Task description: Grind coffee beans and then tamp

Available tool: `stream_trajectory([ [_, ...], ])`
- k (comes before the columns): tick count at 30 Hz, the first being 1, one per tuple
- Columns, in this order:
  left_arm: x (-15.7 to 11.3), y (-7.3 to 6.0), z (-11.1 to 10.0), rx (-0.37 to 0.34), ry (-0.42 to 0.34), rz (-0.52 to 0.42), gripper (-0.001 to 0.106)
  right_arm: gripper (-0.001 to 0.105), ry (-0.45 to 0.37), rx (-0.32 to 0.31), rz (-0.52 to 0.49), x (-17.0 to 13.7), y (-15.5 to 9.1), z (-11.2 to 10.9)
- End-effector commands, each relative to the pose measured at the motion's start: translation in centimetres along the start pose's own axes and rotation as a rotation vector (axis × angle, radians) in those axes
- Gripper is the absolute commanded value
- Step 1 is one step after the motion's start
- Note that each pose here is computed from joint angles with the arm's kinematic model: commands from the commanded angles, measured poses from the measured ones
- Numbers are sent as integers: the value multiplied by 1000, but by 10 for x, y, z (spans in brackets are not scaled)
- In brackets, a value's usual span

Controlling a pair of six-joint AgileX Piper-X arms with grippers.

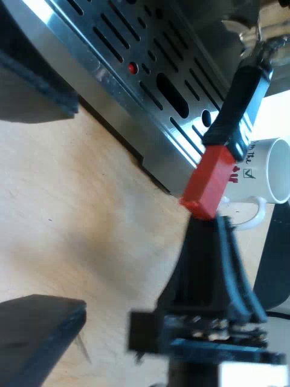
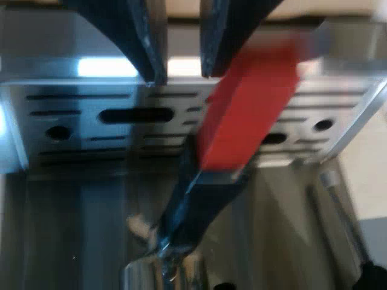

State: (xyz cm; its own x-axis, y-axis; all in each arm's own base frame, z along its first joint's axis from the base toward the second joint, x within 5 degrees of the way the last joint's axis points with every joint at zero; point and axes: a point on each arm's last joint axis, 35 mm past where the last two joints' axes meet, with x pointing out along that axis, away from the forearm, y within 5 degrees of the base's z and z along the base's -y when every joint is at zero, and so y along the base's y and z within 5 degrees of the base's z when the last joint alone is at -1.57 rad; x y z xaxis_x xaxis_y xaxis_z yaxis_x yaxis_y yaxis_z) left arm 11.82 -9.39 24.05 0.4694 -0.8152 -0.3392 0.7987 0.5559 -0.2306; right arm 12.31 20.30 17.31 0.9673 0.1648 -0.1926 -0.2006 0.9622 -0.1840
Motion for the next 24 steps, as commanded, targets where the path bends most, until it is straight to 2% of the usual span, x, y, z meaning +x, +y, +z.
stream_trajectory([
  [1,0,-2,1,-2,-7,-19,62,16,-17,16,-47,3,-3,5],
  [6,0,-2,1,-2,-7,-19,62,16,-22,6,-29,-1,0,6],
  [9,0,-2,1,-2,-7,-19,62,16,-25,-25,-16,-4,3,6],
  [11,0,-2,1,-2,-7,-19,62,16,-30,-77,-16,-8,6,5],
  [13,0,-2,1,-2,-7,-19,62,16,-37,-103,-32,-12,7,6],
  [18,0,-2,1,-2,-7,-19,62,16,-65,-124,-62,-26,11,11],
  [24,0,-2,1,-2,-7,-19,62,16,-105,-170,1,-45,14,21],
])
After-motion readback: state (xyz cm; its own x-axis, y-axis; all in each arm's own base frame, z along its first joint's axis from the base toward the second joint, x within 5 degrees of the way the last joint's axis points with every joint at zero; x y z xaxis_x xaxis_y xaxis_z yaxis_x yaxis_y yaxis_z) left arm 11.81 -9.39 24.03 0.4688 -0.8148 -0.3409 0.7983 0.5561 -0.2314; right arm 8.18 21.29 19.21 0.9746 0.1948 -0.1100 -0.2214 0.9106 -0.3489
